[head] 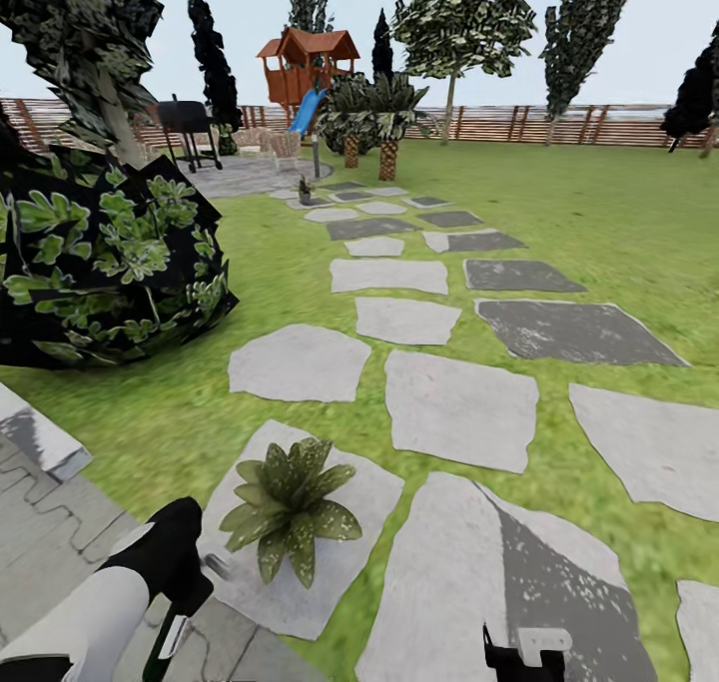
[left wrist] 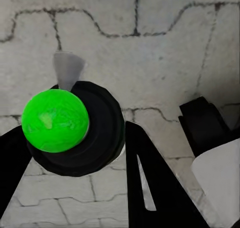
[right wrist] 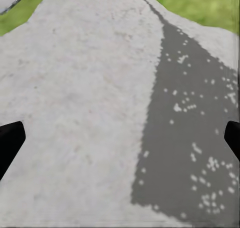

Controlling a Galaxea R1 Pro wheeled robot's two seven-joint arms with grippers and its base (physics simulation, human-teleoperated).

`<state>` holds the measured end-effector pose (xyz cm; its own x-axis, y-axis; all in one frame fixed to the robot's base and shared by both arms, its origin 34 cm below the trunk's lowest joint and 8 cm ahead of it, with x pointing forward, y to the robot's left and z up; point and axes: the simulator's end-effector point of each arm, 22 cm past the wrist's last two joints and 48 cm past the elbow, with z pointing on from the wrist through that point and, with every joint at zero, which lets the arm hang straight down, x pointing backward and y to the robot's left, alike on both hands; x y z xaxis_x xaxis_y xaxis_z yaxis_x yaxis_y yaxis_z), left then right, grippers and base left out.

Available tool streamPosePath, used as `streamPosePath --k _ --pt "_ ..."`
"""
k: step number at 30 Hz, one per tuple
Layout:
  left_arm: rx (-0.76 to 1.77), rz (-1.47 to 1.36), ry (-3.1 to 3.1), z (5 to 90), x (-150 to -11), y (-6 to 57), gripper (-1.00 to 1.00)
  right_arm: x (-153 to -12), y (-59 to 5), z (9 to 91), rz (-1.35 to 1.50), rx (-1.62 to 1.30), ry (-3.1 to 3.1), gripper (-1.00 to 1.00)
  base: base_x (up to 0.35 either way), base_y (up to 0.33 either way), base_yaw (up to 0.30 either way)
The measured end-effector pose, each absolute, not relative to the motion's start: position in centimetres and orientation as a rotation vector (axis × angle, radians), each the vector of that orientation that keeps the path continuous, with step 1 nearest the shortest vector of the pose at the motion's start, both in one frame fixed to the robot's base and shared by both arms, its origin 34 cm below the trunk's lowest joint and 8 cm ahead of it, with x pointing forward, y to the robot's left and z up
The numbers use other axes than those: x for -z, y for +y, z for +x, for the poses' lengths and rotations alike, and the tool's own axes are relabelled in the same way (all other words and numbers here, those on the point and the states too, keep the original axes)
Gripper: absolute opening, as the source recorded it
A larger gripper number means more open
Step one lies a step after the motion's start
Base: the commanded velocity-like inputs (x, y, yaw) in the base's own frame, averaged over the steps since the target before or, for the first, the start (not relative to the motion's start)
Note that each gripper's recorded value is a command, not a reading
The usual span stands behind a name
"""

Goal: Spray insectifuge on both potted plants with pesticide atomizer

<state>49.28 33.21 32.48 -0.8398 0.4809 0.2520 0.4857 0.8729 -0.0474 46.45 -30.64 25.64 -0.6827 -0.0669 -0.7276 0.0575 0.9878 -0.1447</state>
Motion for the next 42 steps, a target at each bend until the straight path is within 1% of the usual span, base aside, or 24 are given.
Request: streamPosePath --k 3,9,14,18,23,26,30,35,38,42 --pt "0.047 -0.739 -2.814 50.7 -33.3 33.8 -1.0 -25.7 -30.6 46.5 -0.007 0.197 2.313 1.0 -0.053 0.294 -0.23" --pt "-0.037 -0.741 -2.806 50.6 -33.8 32.8 -1.0 -25.7 -30.6 46.5 -0.007 0.197 2.313 1.0 0.143 0.271 -0.04" --pt "-0.046 -0.749 -2.803 50.6 -33.9 32.7 -1.0 -25.7 -30.7 46.4 -0.007 0.198 2.314 1.0 0.025 0.031 -0.245" --pt "-0.056 -0.815 -2.759 50.1 -33.9 32.1 -1.0 -25.7 -30.7 46.5 -0.007 0.198 2.313 1.0 0.0 0.001 -0.276" --pt "0.003 -0.839 -2.674 49.1 -34.7 34.9 -1.0 -25.7 -30.6 46.5 -0.011 0.195 2.312 1.0 0.0 0.0 -0.03" --pt "0.013 -0.84 -2.673 49.2 -34.8 35.1 -1.0 -25.7 -30.6 46.5 -0.011 0.195 2.312 1.0 0.012 0.024 0.0" --pt "0.012 -0.841 -2.667 48.9 -34.7 35.1 -1.0 -25.7 -30.6 46.5 -0.009 0.197 2.313 1.0 0.06 0.252 -0.021" --pt "0.006 -0.841 -2.668 48.8 -34.6 34.9 -1.0 -25.7 -30.6 46.5 -0.008 0.197 2.313 1.0 0.08 0.286 -0.267" --pt "-0.004 -0.846 -2.671 48.9 -34.6 34.4 -1.0 -25.7 -30.6 46.5 -0.008 0.198 2.313 1.0 0.293 0.086 -0.299" --pt "-0.006 -0.851 -2.674 49.1 -34.7 34.2 -1.0 -25.7 -30.6 46.5 -0.009 0.198 2.314 1.0 0.063 0.009 -0.299"
